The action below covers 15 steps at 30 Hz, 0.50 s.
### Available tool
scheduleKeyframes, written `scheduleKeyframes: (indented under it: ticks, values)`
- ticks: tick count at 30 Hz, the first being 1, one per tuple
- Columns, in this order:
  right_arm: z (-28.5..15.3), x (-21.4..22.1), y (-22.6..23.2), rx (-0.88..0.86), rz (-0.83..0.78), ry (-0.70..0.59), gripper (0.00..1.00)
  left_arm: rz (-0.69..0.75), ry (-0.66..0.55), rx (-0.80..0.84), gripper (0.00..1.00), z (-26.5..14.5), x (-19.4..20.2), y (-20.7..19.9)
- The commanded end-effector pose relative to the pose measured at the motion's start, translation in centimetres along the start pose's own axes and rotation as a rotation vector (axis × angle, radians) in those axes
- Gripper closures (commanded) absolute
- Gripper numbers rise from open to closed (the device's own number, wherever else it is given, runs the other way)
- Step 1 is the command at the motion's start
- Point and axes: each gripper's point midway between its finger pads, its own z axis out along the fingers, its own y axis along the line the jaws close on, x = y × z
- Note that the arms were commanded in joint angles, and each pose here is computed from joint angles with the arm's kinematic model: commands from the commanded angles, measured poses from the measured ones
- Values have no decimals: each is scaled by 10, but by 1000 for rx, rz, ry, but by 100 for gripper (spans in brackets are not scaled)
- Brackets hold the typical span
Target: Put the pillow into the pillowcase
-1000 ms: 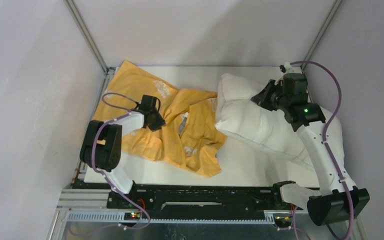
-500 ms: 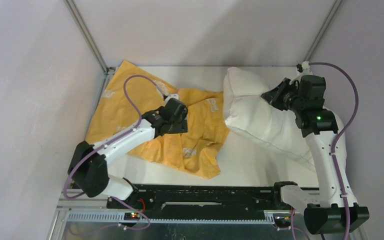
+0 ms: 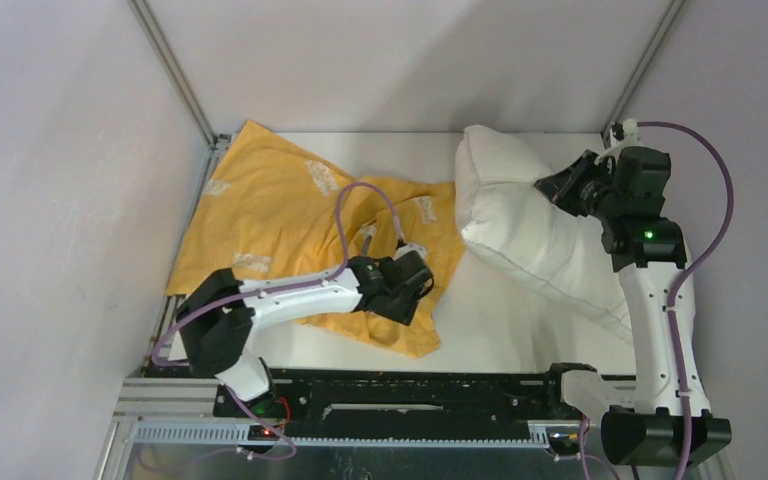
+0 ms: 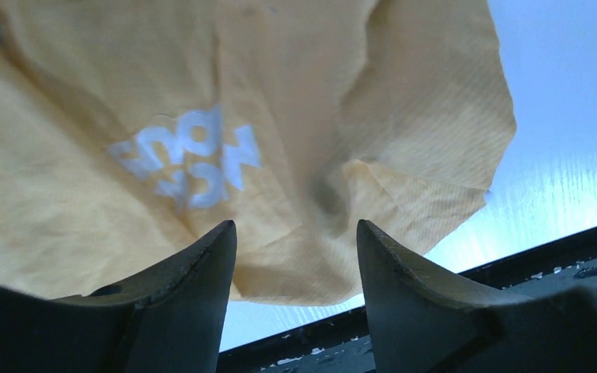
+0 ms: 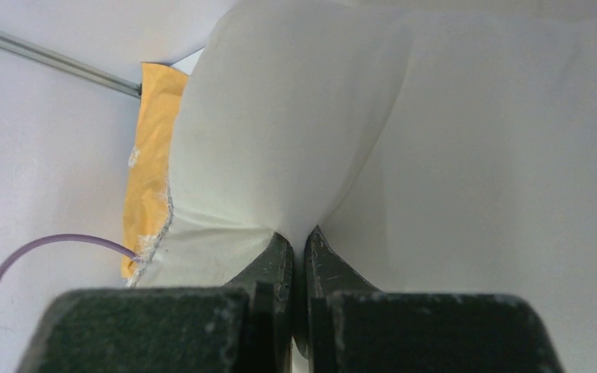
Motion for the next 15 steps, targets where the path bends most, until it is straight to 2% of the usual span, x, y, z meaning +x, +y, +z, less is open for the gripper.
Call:
scheduleKeyframes:
  ticks: [1, 4, 10, 12, 15]
  values:
    - [-11, -35, 10, -16, -26, -119, 100, 14, -6, 106, 38, -2, -9, -43]
    - [-11, -36, 7, -10, -24, -120, 100, 38, 27, 110, 42, 7, 2, -52]
    - [-7, -38, 2, 3, -17, -119, 100, 133, 52, 169, 83, 1, 11, -73]
    - [-6, -39, -1, 10, -14, -120, 100, 184, 43, 236, 93, -15, 10, -90]
    - [-3, -40, -4, 15, -7, -116, 100, 252, 75, 379, 100, -40, 21, -112]
